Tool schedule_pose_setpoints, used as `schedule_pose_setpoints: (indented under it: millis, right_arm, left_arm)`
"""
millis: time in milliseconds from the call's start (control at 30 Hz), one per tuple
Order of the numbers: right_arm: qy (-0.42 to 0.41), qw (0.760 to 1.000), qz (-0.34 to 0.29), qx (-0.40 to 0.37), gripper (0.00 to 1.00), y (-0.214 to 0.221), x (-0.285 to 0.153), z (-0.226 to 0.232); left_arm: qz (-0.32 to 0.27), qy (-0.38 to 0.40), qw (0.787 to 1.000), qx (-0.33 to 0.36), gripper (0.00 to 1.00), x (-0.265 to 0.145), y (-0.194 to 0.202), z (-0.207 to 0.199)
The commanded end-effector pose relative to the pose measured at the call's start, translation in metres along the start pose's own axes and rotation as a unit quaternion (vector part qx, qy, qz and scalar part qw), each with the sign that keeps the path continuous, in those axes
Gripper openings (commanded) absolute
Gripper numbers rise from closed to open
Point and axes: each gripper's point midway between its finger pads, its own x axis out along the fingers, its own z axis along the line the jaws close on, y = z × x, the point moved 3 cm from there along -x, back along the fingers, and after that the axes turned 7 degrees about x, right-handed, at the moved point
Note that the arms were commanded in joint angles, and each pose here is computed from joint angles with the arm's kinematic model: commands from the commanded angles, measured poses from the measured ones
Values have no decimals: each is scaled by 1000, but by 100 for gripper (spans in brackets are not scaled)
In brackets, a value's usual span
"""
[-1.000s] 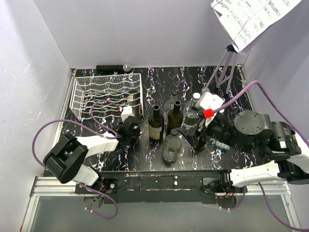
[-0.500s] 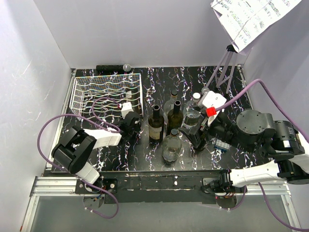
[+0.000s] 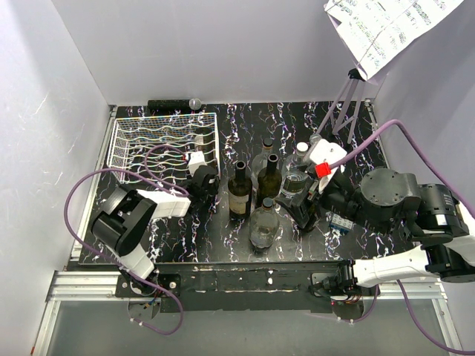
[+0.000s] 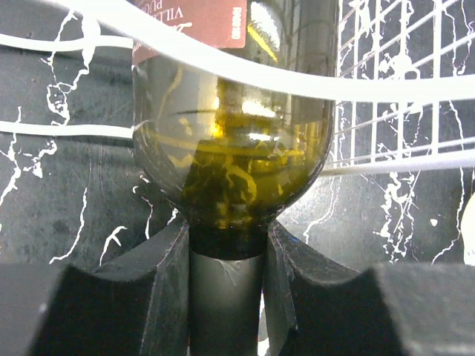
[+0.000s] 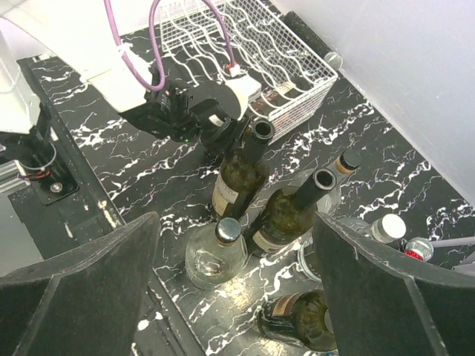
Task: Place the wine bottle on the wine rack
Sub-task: Place the wine bottle in the wine rack.
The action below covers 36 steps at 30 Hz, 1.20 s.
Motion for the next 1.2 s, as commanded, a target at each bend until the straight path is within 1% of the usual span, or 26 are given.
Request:
schedule_pose_setpoints:
  millis: [0, 100, 133, 167, 267, 367, 500, 533, 567, 600, 933, 1133, 1167]
  right_arm:
    - [-4, 999, -16, 28, 91, -14, -7, -1]
    - [-7, 999, -15, 30, 90, -14, -7, 1]
    - [-7, 999, -15, 30, 91, -14, -6, 1]
    - [-8, 999, -15, 30, 90, -14, -6, 1]
    - [-7, 999, -15, 30, 90, -14, -5, 2]
    - [-5, 1000, -12, 26, 90, -13, -4, 2]
    - [-2, 1000, -11, 27, 91, -12, -3, 2]
    - [-1, 1000, -11, 26, 91, -12, -2, 2]
    - [-1, 1000, -10, 26, 91, -11, -2, 2]
    - [-1, 1000, -10, 27, 91, -10, -2, 2]
    - [1, 1000, -5, 27, 92, -4, 0, 2]
    - [-1, 999, -12, 29, 92, -3, 1, 3]
    - [-1, 999, -14, 30, 92, -3, 1, 3]
  left_arm:
    - [-69, 14, 997, -21, 9, 7, -45, -13]
    - [-67, 10, 998, -21, 13, 10, -44, -11]
    - [-67, 9, 997, -22, 15, 11, -44, -11]
    - [-65, 8, 998, -21, 20, 12, -43, -11]
    - [-68, 7, 997, -21, 24, 13, -46, -12]
    - [-68, 6, 997, -21, 48, 13, -48, -12]
    - [-77, 13, 996, -32, 75, 5, -51, -10]
    - [-78, 14, 996, -33, 83, 2, -51, -9]
    - [-79, 18, 996, -34, 95, -1, -52, -8]
    - [-79, 20, 996, -34, 98, -4, -52, -8]
    - [-75, 68, 995, -21, 98, -44, -54, -6]
    - [-68, 112, 991, -8, 98, -76, -44, -1]
    - [-68, 114, 991, -10, 96, -79, -42, 2]
